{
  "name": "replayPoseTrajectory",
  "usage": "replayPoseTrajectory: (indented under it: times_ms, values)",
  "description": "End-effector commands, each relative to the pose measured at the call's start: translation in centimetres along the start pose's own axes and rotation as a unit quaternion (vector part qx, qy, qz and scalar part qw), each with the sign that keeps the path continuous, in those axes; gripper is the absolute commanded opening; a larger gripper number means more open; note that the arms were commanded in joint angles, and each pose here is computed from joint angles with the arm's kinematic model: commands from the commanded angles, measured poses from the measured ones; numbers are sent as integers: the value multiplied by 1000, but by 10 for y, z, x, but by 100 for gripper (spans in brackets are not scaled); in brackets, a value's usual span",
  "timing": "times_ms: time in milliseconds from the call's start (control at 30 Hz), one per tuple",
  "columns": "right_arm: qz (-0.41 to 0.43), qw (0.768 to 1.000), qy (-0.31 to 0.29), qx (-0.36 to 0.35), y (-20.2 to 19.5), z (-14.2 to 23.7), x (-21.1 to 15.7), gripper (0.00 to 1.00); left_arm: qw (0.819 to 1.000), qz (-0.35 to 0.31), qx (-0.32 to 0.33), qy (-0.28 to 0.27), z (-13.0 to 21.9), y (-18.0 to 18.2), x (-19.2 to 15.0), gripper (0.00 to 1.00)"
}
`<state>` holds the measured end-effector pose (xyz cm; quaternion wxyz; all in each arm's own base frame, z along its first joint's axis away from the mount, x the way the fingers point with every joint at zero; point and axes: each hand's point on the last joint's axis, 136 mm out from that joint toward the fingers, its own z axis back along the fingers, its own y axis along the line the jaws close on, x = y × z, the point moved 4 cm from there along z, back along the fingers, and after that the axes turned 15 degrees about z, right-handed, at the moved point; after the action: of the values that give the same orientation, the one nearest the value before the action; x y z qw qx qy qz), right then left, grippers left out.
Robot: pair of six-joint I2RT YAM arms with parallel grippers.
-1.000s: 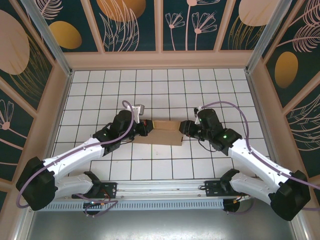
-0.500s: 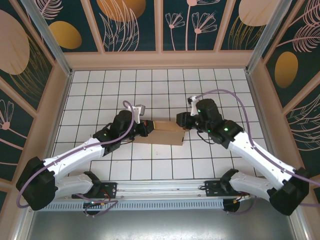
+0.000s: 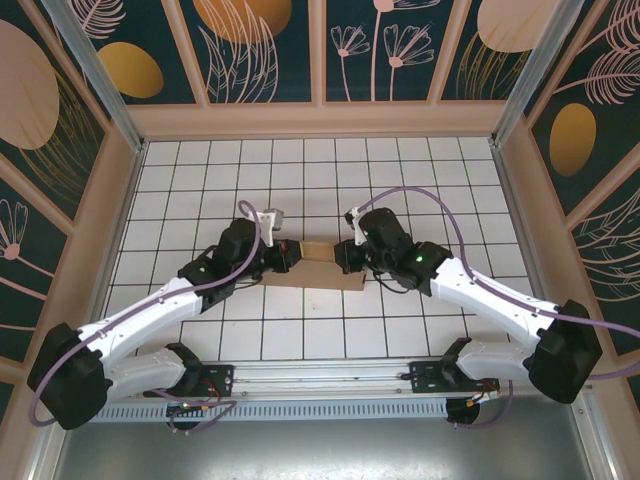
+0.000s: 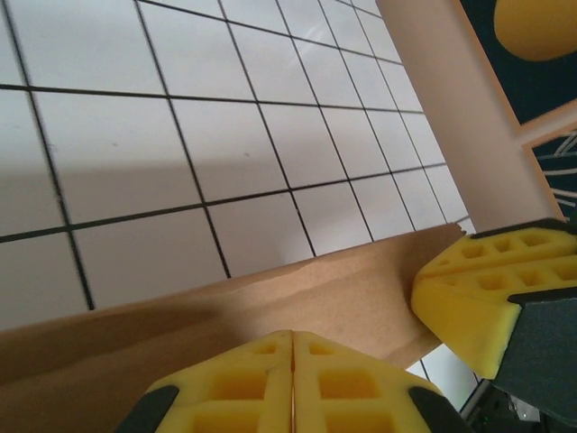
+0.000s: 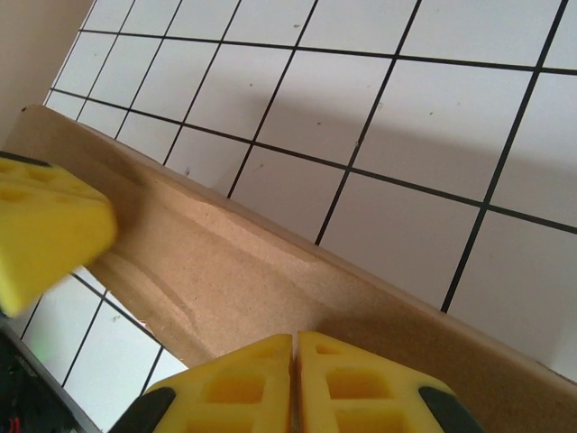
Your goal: Fold the paper box
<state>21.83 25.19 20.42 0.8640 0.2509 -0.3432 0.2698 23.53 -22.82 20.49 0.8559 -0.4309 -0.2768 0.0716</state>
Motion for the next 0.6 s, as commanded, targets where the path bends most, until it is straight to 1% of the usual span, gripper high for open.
replayPoseTrajectory:
  times_ms: [0,100,200,233,267,300,400,567]
  values:
    - [-4,998,43,-39,-13,-11,-26,11,999,1,19,-32,21,0,20,12]
    - [-3,998,49,-44,-15,-12,-29,11,996,14,37,-77,40,7,37,14]
    - [-4,998,48,-44,-15,-13,-30,11,989,39,67,-128,61,25,53,7]
    - [-5,998,49,-43,-15,-14,-30,11,985,50,79,-145,68,33,59,2]
    - [-5,998,50,-42,-15,-14,-30,11,981,60,91,-158,73,40,62,0]
    - [-5,998,51,-40,-15,-14,-31,11,978,70,102,-168,78,48,65,0]
    - [-9,998,52,-37,-14,-16,-32,11,974,93,112,-175,82,64,67,0]
    - [-10,998,54,-34,-12,-17,-34,11,976,118,98,-155,70,74,60,0]
